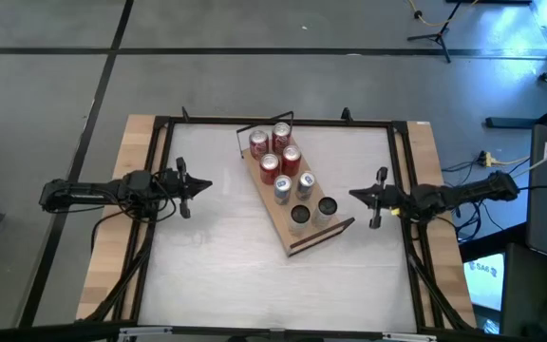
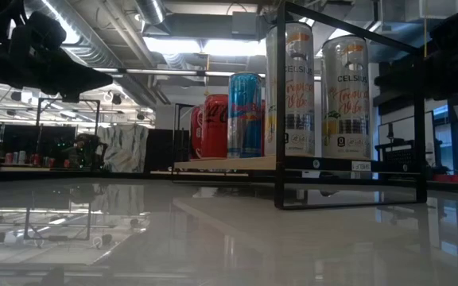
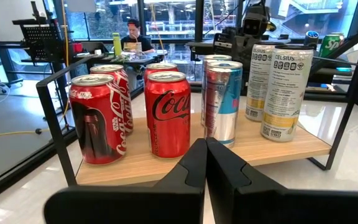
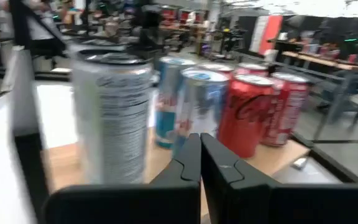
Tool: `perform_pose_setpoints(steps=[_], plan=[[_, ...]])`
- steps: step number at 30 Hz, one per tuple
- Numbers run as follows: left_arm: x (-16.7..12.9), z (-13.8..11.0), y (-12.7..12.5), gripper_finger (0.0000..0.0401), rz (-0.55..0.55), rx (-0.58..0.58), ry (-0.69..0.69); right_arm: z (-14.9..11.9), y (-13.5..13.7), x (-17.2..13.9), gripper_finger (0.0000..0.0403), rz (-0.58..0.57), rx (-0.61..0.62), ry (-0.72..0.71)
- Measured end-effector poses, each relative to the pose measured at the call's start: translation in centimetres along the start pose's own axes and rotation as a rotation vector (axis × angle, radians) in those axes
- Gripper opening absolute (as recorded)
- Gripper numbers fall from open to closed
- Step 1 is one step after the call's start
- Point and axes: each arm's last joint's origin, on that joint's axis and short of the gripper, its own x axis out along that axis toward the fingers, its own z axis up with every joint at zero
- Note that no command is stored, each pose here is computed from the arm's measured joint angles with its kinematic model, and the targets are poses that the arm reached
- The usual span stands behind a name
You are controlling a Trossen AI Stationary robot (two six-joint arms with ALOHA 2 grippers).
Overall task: Place canned beverage on shelf
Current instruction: Return to Home Position
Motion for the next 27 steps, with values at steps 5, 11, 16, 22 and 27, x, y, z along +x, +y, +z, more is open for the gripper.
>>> perform_pose_setpoints(steps=[5, 11, 16, 22, 27], plan=[[0.00, 0.00, 0.00, 0.0000, 0.000, 0.000, 0.000, -0.13, -0.76, 0.26, 0.0001, -0.041, 0.012, 0.010], [0.00, 0.00, 0.00, 0.0000, 0.001, 0.000, 0.000, -0.45, -0.77, 0.38, 0.0001, 0.085, 0.081, 0.032], [0.00, 0.00, 0.01, 0.0000, 0.003, -0.001, 0.000, -0.48, -0.65, 0.36, 0.0001, 0.119, 0.079, 0.034], [0.00, 0.01, 0.01, 0.0000, 0.003, -0.001, -0.001, -0.52, -0.66, 0.36, 0.0001, 0.115, 0.107, 0.040], [0.00, 0.01, 0.01, 0.0000, 0.004, -0.001, -0.001, -0.51, -0.66, 0.36, 0.0001, 0.116, 0.102, 0.039]])
